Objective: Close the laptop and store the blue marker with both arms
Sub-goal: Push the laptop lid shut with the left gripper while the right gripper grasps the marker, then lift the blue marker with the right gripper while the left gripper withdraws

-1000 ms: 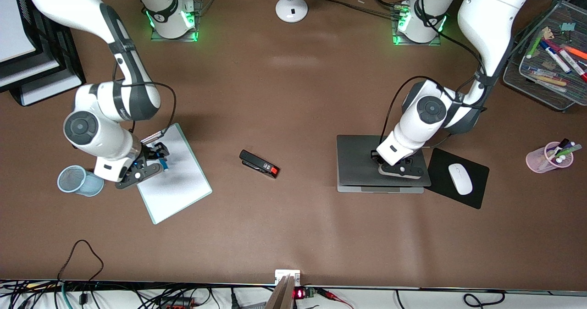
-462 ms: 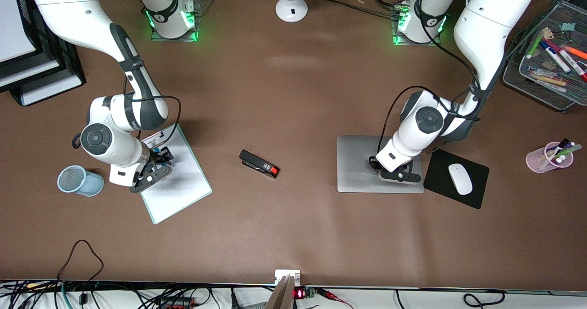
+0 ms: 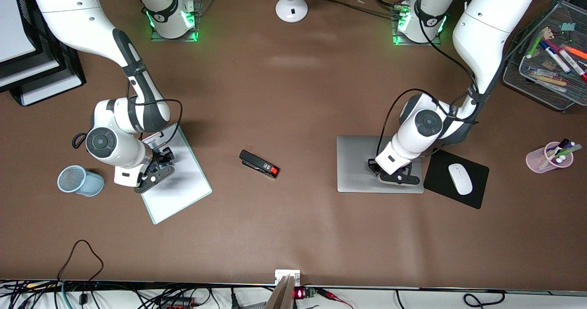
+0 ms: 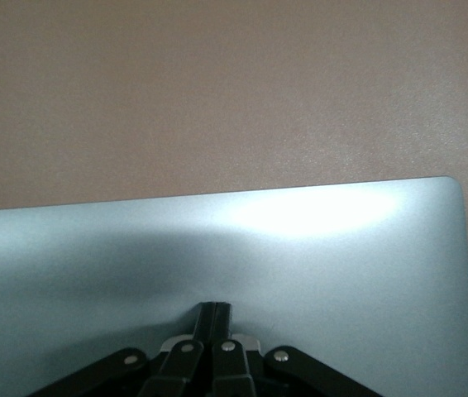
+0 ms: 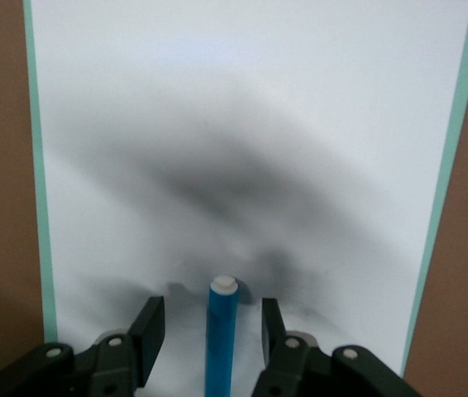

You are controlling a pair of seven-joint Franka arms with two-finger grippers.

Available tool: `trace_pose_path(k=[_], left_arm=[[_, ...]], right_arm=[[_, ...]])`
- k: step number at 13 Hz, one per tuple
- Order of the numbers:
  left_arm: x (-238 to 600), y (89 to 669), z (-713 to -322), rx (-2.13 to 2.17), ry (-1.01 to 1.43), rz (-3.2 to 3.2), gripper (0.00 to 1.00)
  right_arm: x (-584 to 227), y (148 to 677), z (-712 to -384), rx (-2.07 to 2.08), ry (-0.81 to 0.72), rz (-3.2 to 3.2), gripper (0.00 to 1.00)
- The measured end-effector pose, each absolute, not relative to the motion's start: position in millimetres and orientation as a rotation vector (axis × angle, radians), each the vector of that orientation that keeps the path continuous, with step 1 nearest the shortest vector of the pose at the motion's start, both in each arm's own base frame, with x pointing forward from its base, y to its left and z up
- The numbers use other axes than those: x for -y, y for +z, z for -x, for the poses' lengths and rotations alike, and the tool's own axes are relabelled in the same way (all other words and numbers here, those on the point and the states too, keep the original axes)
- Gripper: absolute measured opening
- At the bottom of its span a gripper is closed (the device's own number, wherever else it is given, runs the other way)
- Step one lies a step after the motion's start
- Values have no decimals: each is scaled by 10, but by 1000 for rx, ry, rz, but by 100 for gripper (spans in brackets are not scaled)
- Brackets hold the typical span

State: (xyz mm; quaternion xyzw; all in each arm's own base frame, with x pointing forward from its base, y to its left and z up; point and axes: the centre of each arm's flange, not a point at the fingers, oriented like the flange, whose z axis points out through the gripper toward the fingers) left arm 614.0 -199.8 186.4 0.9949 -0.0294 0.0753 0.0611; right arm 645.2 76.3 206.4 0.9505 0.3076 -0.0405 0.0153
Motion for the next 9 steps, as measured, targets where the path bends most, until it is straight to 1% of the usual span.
trace_pose_path(k=[1,5,7,9], left_arm=[[1998,1864,-6142,88,229,-3009,1],[1969,1983,-6213,77,260,-3007,1],[1943,2261,-6261,81,241,-3043,1],[1908,2655,-6247,88,185,-3104,1]], right_arm=[[-746,2043,-6450,-954,-130,-2959,51],[-685,1972,-6449,-941,-139,-2964,48],[-670,1920,-6454,-939,-132,-2966,47],[-671,1863,-6453,-940,-130,-2966,44]])
